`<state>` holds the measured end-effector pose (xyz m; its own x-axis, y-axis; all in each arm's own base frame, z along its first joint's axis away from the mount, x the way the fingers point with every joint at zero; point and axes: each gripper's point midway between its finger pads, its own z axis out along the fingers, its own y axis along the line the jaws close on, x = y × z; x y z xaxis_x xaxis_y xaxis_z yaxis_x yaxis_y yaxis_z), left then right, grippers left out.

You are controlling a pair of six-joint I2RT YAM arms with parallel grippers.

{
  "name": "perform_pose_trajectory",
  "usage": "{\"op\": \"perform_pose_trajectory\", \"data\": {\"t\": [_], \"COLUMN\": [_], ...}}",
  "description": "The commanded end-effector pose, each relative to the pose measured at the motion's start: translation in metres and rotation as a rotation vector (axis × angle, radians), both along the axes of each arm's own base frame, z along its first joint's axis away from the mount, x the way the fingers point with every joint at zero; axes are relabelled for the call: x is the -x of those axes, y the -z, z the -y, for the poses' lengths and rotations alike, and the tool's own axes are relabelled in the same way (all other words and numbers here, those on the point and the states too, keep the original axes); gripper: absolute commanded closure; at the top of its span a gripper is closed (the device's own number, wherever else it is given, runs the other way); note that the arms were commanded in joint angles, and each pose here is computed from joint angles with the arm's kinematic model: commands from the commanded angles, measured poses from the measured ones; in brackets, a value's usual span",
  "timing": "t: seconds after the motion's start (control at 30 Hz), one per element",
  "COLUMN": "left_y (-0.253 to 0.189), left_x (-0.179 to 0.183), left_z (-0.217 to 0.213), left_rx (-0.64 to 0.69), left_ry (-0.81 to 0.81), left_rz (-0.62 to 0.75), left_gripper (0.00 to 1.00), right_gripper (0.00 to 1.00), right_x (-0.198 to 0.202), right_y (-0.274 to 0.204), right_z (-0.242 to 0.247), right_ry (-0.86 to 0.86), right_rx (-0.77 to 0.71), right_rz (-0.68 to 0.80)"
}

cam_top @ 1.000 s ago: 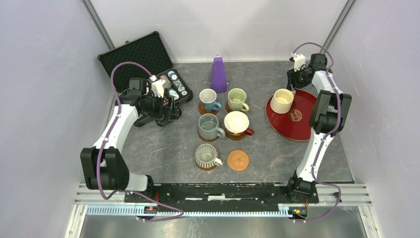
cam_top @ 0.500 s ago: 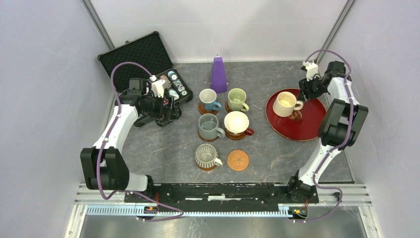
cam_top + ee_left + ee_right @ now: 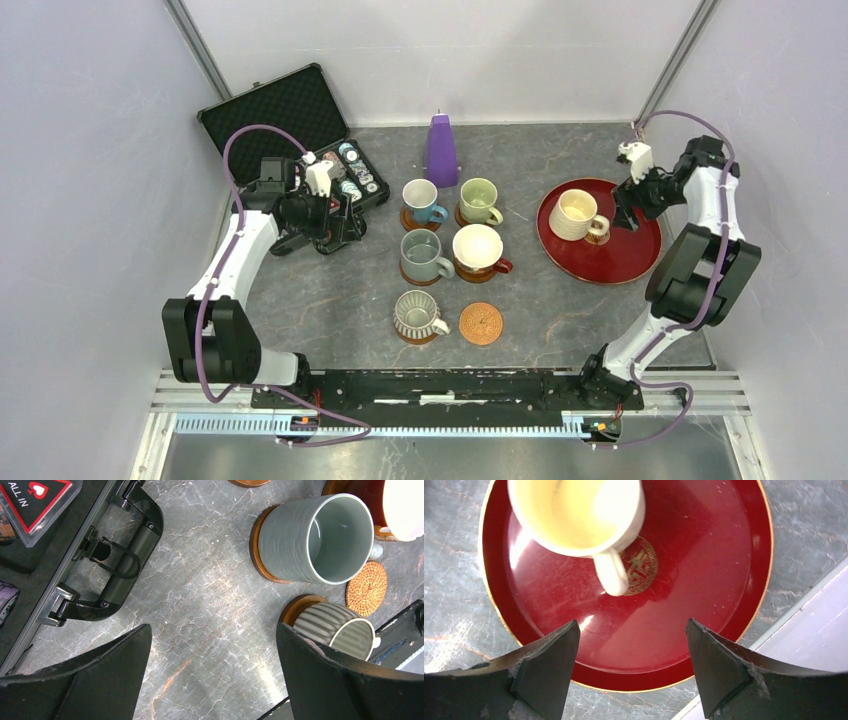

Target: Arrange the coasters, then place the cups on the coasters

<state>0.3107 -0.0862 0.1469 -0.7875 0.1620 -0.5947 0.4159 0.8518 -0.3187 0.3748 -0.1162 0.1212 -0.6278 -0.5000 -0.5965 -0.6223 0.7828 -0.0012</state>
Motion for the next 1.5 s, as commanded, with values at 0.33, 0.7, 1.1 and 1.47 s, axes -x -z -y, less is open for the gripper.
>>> {"op": "perform_pose_trajectory", "data": {"t": [0.33,0.7,1.1,1.47], "left_y": [-0.015,-0.017,-0.017,-0.022], "left_x": [-0.003,-0.003,-0.002,-0.001], "left_z": [0.002,0.002,0.002,0.004], "left_rx": [0.016,0.015,0.014,0.025], "left_ry": [0.026,0.024,0.022,0.029], "left_rz": [0.055,0.059,0.062,0.074], "left_gripper": [0.0,0.0,0.0,0.0], "right_gripper": [0.18,0.37,1.0,1.0], "right_x": [-0.003,-0.003,0.012,0.044], "right_y": [0.034,0.077,0.051,-0.043], "right_z": [-0.036,-0.049,-0.065,-0.114], "right_ry": [-0.163,-0.161,-0.13,-0.055], "right_rx": [0.197,0.172,0.114,-0.076], "right_rz": [-0.043,-0.085,-0.011,0.193]}}
